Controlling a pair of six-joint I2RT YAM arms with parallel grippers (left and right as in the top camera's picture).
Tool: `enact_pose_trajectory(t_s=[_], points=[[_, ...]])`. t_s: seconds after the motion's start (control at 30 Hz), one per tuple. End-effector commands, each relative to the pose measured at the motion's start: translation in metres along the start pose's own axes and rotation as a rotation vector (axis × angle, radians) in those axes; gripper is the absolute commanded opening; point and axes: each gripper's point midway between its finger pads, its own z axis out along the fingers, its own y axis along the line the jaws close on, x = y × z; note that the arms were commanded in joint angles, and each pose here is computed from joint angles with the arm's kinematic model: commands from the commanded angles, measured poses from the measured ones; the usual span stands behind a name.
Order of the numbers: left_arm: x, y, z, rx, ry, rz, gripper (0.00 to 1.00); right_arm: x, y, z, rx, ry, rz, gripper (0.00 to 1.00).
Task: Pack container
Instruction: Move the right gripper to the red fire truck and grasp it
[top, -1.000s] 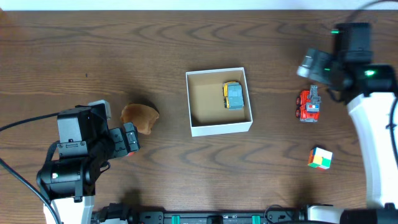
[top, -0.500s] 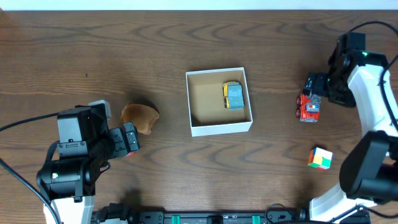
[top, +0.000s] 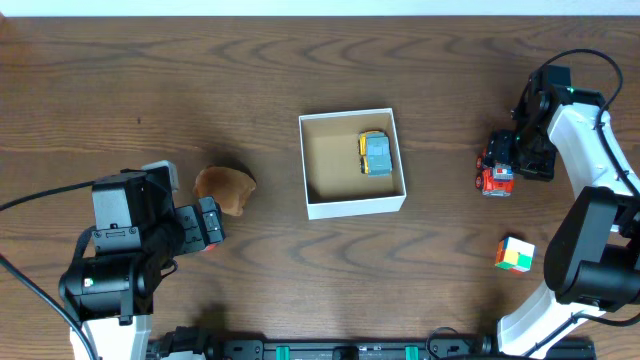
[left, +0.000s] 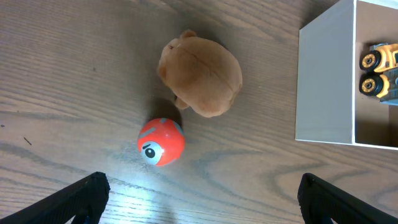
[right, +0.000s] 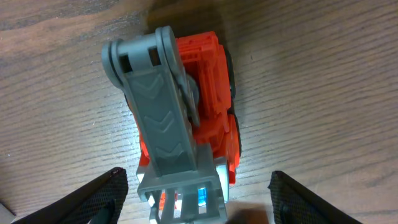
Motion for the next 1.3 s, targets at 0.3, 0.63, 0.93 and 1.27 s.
enact_pose_trajectory(t_s=[0.3,0.63,0.93,1.27], points=[[-0.004,-0.004,-0.004,0.013,-0.011,0.014,0.98,0.006,0.003,0.021,-0.007,0.005,-0.022,0.75],[-0.004,-0.004,-0.004,0.013,-0.011,0.014,0.98,-0.003,0.015,0.032,-0.015,-0.057,-0.089,0.70],[-0.004,-0.004,-0.004,0.013,-0.011,0.014,0.98,-0.009,0.019,0.031,-0.014,-0.089,-0.114,0.65],[-0.004,-0.004,-0.004,0.013,-0.011,0.014,0.98,-0.017,0.021,0.030,-0.018,-0.120,-0.113,0.70]])
